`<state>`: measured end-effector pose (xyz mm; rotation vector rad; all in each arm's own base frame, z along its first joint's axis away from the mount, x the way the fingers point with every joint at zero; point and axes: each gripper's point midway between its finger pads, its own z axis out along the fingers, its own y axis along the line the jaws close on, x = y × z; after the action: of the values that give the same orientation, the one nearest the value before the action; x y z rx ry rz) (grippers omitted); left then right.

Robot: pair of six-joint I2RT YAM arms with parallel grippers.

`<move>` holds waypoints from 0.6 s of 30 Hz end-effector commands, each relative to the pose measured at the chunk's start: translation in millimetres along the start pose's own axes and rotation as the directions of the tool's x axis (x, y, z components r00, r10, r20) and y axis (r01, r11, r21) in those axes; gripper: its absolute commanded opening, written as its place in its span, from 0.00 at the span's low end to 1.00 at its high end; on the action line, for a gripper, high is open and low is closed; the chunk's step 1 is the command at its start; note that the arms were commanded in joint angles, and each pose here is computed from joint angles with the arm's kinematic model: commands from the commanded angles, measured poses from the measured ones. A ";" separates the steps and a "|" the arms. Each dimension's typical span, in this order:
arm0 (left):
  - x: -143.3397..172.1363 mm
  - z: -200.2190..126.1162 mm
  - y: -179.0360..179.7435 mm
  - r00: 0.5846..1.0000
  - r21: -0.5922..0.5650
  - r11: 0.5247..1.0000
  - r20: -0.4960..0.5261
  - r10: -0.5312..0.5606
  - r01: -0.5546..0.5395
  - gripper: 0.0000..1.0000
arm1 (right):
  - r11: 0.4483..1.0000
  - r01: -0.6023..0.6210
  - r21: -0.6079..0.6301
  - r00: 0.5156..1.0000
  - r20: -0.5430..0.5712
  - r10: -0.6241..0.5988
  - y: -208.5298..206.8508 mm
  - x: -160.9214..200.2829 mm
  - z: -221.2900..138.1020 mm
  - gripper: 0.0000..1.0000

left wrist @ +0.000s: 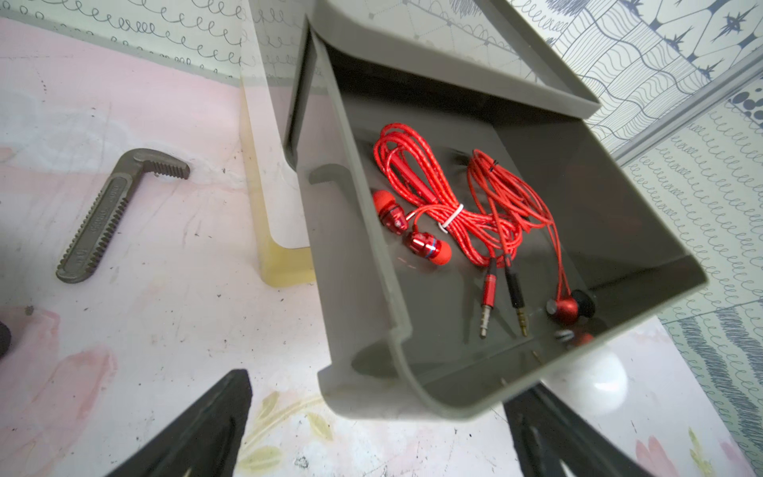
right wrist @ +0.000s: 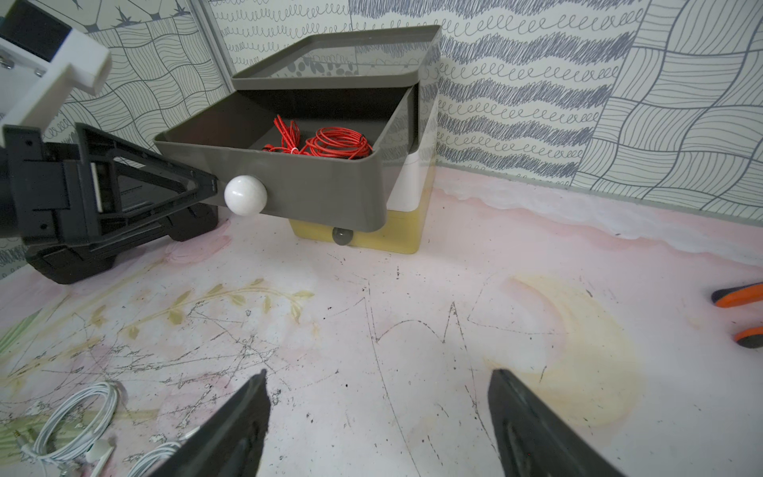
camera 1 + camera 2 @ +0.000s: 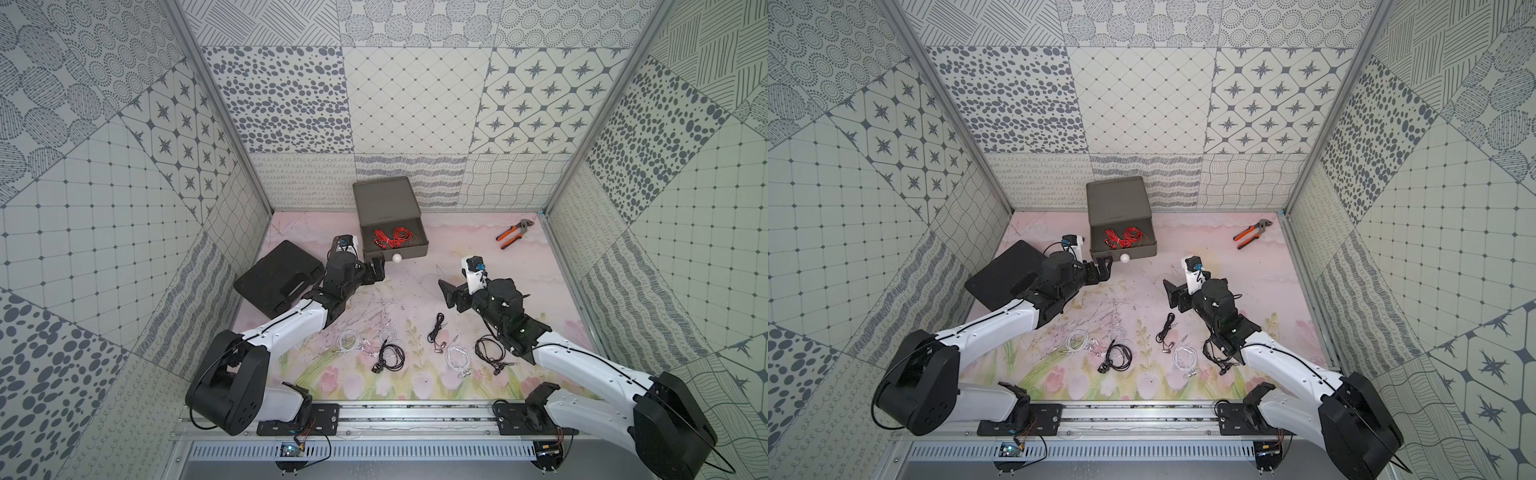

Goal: Place the wired earphones into the drawer by color
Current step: Close the drawer in the storage box.

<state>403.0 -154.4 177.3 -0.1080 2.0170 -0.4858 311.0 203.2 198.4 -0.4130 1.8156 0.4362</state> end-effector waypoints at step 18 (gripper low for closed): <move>-48.1 22.4 -12.2 0.989 -0.012 0.999 0.142 0.038 -0.037 0.99 | 1.000 -0.005 -0.016 0.999 0.049 0.006 2.7 -12.3 -1.8 0.86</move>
<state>429.9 -159.1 190.2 -0.1115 1.9702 -0.4549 310.8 203.6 198.5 -0.4124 1.8159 0.4406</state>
